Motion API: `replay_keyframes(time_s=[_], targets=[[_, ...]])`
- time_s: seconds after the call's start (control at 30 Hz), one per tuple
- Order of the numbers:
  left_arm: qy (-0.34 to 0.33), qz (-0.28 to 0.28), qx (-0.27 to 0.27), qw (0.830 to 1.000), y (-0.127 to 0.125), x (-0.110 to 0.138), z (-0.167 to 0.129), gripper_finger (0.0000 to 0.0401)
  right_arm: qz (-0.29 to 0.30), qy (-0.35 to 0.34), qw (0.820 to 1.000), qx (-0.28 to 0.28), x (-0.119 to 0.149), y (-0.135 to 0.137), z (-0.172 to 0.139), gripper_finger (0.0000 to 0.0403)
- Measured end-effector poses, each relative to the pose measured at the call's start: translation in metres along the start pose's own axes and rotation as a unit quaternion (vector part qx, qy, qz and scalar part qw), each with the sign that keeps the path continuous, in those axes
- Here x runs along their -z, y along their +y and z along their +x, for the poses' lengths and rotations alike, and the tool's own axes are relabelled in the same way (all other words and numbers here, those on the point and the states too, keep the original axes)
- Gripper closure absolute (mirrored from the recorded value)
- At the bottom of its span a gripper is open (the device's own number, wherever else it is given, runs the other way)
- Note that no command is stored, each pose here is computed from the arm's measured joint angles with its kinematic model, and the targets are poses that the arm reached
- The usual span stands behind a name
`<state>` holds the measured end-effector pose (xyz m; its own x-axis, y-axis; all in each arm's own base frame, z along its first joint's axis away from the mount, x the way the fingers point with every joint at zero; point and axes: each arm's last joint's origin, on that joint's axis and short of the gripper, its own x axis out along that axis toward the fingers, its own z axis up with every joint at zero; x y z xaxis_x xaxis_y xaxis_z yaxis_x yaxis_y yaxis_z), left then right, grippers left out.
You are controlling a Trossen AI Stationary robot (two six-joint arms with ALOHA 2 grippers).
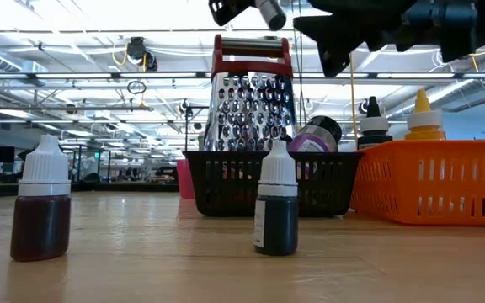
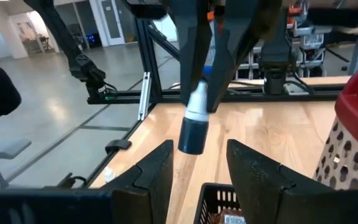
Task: Pick & Place Kitchen Items
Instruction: Put the small black food coloring bottle into the orange bin
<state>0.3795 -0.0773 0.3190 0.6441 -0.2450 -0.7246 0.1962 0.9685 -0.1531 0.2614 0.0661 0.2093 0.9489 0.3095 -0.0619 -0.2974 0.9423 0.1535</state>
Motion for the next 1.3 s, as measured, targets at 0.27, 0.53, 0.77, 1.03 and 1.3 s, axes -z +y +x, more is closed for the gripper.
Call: replay_keyframes(time_s=[0.27, 0.53, 0.77, 1.03, 1.3], targets=[[-0.009, 0.0, -0.011, 1.0, 0.001, -0.002, -0.001, 0.0371, 0.004, 0.015, 1.0, 0.0, 0.003, -0.002, 0.022, 0.0261], [-0.002, 0.005, -0.013, 1.0, 0.001, 0.0, -0.001, 0.0371, 0.0, 0.014, 1.0, 0.0, 0.0, -0.003, 0.036, 0.0261], [0.0, 0.008, -0.018, 1.0, 0.001, 0.0, -0.001, 0.037, -0.002, 0.012, 1.0, 0.001, -0.001, -0.003, 0.036, 0.0283], [0.001, 0.011, -0.021, 1.0, 0.002, 0.0, -0.001, 0.037, -0.014, 0.014, 1.0, 0.003, -0.001, -0.003, 0.036, 0.0364], [0.001, 0.012, -0.021, 1.0, 0.002, 0.0, -0.001, 0.037, -0.015, 0.015, 1.0, 0.003, -0.001, -0.003, 0.036, 0.0364]])
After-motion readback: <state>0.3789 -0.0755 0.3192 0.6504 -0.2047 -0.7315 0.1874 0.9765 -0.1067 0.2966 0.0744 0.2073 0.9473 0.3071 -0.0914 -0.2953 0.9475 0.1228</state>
